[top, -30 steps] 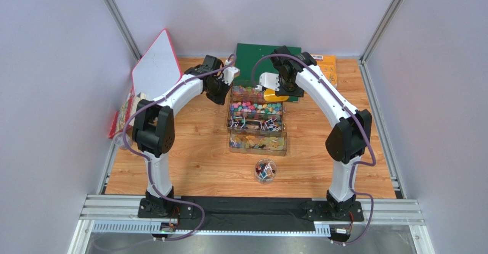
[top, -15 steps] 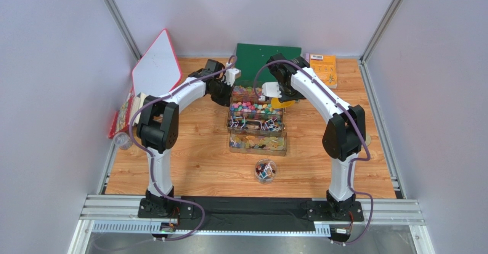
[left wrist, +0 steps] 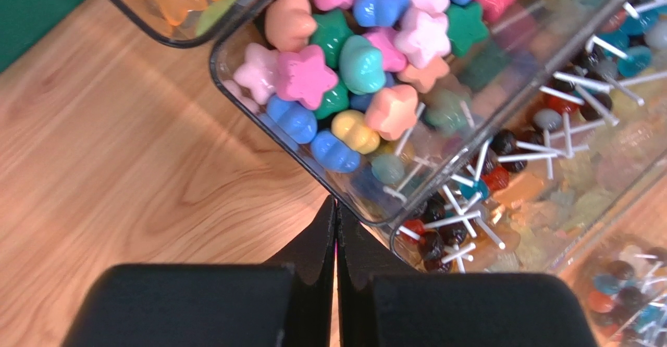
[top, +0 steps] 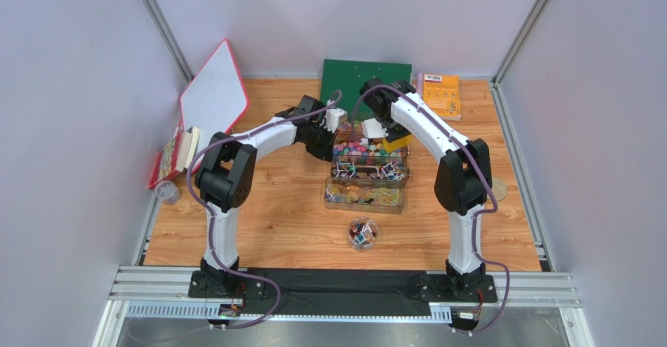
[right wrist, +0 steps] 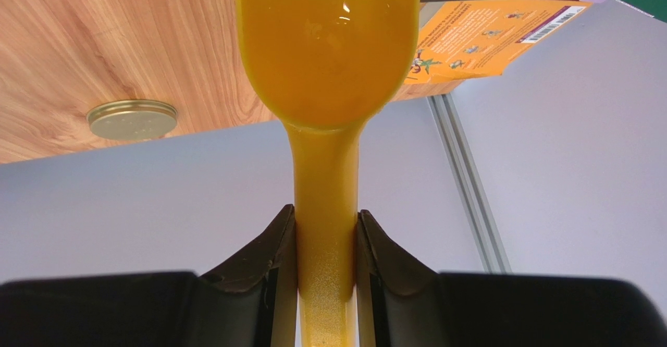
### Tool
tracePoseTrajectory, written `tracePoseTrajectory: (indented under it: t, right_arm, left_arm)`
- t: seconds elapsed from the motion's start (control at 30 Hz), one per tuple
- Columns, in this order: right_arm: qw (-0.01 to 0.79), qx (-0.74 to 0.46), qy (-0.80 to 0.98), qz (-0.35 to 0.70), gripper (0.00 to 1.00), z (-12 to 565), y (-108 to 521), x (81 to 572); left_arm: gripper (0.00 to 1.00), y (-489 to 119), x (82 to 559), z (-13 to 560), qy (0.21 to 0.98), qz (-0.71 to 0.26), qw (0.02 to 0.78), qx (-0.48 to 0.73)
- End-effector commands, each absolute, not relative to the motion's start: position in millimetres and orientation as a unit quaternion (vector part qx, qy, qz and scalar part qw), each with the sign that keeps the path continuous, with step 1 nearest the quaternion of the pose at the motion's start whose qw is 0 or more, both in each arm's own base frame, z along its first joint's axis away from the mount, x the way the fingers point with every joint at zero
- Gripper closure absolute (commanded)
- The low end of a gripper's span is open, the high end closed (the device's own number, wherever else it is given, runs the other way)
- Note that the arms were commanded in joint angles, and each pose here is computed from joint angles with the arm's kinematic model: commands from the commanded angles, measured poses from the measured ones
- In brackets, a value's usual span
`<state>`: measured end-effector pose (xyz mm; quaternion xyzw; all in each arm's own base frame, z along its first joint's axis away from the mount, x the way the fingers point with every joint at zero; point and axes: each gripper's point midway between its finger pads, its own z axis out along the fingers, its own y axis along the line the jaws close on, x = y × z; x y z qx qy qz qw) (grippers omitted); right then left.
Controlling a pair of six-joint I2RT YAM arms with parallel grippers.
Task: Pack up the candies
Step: Scoop the fake candies from the storage box.
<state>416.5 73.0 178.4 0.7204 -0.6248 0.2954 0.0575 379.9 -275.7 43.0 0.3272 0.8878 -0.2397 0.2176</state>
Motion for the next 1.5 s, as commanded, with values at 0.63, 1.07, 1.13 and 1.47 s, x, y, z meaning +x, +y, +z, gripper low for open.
tracePoseTrajectory:
  t: [0.63,1.07,1.13,1.47]
  right_arm:
    - [0.270,0.727,-0.543,0.323,1.00,149.4,64.4,386.4]
    - [0.210,0.722,-0.577,0.317,1.00,122.9,115.7,404.1]
    - [0.198,0.722,-0.589,0.305,1.00,120.2,122.2,402.3]
    - [0.196,0.722,-0.631,0.205,1.00,92.0,133.3,366.9]
  left_arm:
    - [1.00,-227.3,389.9,104.8,0.890,-0.226,0.301,0.257]
    - [1.00,-207.8,367.4,108.1,0.893,-0.225,0.302,0.245]
    - [1.00,-206.5,364.0,104.5,0.894,-0.225,0.299,0.245]
    - [1.00,-203.3,361.4,108.6,0.894,-0.219,0.303,0.246]
